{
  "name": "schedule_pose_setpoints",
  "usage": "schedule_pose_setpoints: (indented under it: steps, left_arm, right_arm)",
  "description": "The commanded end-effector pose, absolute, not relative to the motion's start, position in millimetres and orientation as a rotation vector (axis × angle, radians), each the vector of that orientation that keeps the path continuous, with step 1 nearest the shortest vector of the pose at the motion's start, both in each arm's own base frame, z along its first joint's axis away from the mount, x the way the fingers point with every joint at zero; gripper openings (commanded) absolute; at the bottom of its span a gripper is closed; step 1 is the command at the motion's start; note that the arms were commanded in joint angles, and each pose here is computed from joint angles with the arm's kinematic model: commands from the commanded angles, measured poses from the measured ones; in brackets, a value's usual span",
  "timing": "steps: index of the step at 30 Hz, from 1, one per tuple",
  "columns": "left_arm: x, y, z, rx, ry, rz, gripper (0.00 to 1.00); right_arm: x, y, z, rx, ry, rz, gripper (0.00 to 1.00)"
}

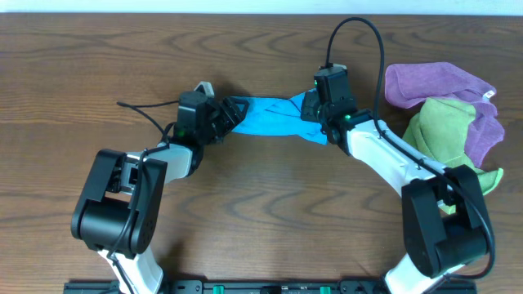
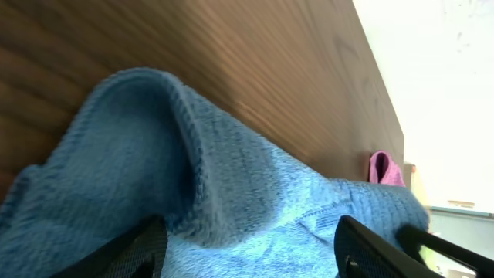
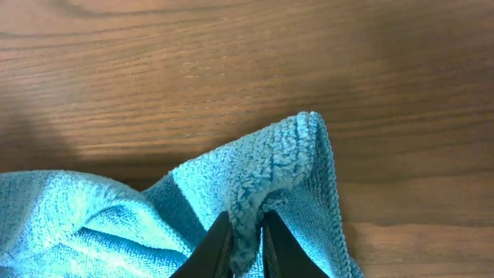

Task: Fold the cloth
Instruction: 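Swing the blue cloth forward and lay it flat between the grippers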

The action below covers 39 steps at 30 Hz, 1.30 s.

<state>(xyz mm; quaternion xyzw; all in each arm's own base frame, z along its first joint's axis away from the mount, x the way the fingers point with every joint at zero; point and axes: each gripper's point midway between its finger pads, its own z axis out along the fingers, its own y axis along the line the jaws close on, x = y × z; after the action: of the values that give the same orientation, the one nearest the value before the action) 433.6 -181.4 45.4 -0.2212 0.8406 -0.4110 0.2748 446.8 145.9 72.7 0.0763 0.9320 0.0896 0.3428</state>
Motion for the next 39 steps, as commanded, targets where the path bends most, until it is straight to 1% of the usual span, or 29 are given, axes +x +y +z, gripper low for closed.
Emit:
schedule_pose_setpoints:
  steps: [1,4,9,13,15,16,19,20,21,26,29,32,37,39]
  left_arm:
    - [446,-185,55,-0.584,2.227,-1.1,0.71]
    - [447,-186,55,-0.587,2.224,-1.087,0.71]
    - [443,-187,41,-0.606,2.26,-1.066,0.71]
    - [441,-192,27,-0.623,2.284,-1.084,0.66]
    - [442,-194,27,-0.62,2.281,-1.103,0.58]
    - [443,-196,29,-0.609,2.271,-1.114,0.49]
    - [451,-199,42,-0.575,2.224,-1.144,0.17]
    - [453,-200,46,-0.565,2.213,-1.155,0.1]
    - [455,-201,50,-0.555,2.205,-1.167,0.06]
    - [467,-203,79,-0.486,2.159,-1.257,0.06]
    - [476,-195,103,-0.459,2.112,-1.294,0.06]
    - [486,-180,133,-0.438,2.045,-1.313,0.06]
    - [496,-159,194,-0.363,1.923,-1.347,0.06]
    - [500,-154,209,-0.373,1.901,-1.349,0.06]
  right_arm:
    - [447,150,75,0.179,2.417,0.237,0.13]
    - [447,150,75,0.179,2.417,0.237,0.13]
    - [447,150,75,0.179,2.417,0.237,0.13]
    - [447,150,75,0.179,2.417,0.236,0.13]
    - [446,149,75,0.179,2.419,0.235,0.13]
    - [446,149,75,0.174,2.42,0.233,0.13]
    - [446,149,74,0.151,2.424,0.223,0.13]
    - [445,149,74,0.151,2.426,0.222,0.13]
    - [445,149,73,0.149,2.429,0.22,0.13]
    - [444,149,77,0.097,2.424,0.202,0.08]
    - [445,148,91,0.101,2.395,0.21,0.04]
    - [446,148,113,0.091,2.347,0.223,0.01]
    - [449,149,162,0.013,2.22,0.234,0.01]
    - [456,152,179,-0.018,2.149,0.239,0.01]
